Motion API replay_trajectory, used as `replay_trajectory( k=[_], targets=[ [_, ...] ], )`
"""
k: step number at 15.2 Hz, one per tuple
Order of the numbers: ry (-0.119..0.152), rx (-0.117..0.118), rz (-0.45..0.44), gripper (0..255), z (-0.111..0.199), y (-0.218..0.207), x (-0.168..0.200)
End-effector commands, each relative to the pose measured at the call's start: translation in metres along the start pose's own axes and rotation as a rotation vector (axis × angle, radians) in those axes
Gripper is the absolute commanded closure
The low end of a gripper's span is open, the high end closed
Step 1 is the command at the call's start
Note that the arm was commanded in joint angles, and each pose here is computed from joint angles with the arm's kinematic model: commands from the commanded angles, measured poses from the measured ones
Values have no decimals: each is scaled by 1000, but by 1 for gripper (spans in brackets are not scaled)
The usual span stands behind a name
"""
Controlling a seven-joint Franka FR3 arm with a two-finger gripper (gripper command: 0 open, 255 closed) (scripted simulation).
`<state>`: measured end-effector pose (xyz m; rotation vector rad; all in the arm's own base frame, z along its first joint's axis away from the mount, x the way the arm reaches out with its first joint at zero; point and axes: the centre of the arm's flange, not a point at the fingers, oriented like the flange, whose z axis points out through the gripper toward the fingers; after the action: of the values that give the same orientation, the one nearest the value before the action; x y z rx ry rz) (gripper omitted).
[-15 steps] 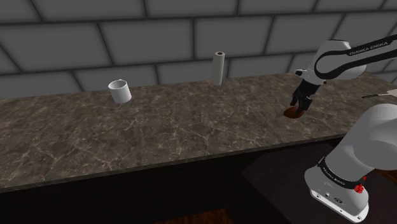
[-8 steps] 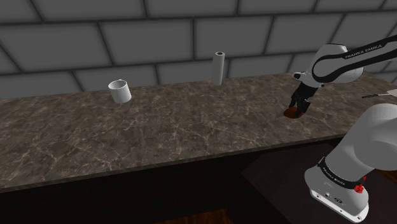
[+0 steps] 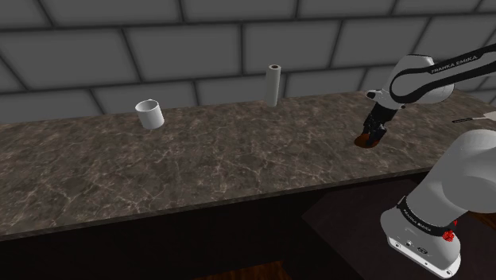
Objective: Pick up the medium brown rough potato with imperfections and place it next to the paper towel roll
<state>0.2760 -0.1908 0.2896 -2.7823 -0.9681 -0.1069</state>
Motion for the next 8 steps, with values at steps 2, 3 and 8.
replay_trajectory(
  k=[2, 3, 8],
  targets=[
    [0, 0, 0, 255, 0, 0, 0],
    [0, 0, 0, 255, 0, 0, 0],
    [0, 0, 0, 255, -21, -3, 3]
  ],
)
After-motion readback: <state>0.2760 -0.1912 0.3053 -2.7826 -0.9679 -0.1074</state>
